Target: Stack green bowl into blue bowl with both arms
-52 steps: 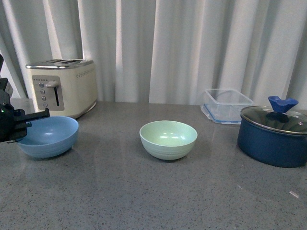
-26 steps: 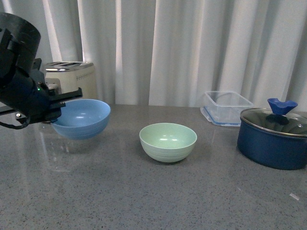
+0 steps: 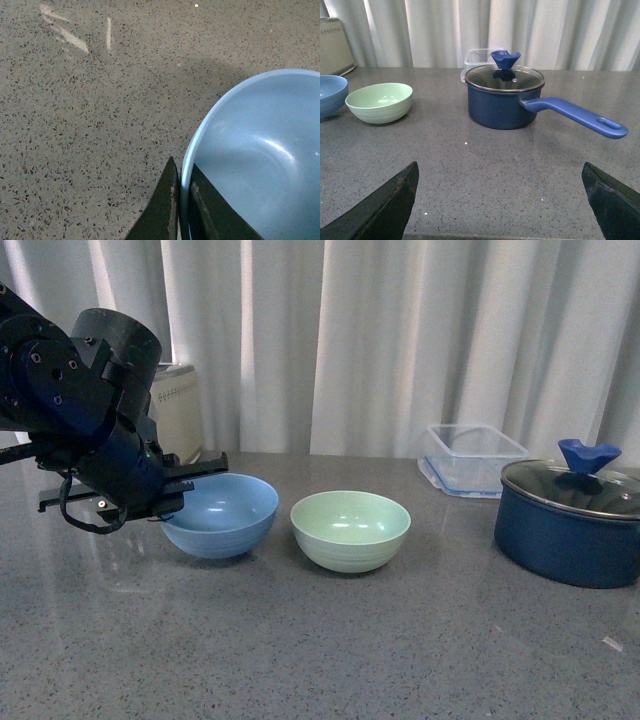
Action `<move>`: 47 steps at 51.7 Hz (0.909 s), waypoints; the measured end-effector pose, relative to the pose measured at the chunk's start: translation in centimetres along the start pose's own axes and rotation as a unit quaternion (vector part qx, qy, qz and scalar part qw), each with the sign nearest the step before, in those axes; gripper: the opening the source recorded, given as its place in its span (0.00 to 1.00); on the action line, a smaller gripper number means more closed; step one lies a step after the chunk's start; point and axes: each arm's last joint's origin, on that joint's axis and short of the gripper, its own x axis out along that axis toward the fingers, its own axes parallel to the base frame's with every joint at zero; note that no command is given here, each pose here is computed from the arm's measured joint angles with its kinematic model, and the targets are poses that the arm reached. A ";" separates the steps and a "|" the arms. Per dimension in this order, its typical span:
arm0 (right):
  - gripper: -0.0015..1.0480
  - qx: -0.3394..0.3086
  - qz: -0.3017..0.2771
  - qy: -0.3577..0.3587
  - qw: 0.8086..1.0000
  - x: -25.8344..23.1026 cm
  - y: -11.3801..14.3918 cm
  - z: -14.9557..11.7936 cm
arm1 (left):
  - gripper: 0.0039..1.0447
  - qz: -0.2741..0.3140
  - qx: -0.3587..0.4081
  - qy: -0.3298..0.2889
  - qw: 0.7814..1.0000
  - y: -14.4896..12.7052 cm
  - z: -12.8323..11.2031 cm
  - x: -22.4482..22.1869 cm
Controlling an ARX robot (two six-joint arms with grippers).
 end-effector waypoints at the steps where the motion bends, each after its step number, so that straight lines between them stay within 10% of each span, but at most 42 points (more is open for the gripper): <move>1: 0.90 0.000 0.000 0.000 1.000 0.0 0.0 0.0 | 0.03 0.000 0.000 0.001 1.000 0.0 -0.1 0.1; 40: 0.90 0.000 0.000 0.000 1.000 0.0 0.0 0.0 | 0.03 -0.005 0.005 0.003 1.000 -1.0 -0.7 1.3; 47: 0.90 0.000 0.000 0.000 1.000 0.0 0.0 0.0 | 0.24 -0.015 0.003 -0.008 1.000 -1.1 -0.3 0.9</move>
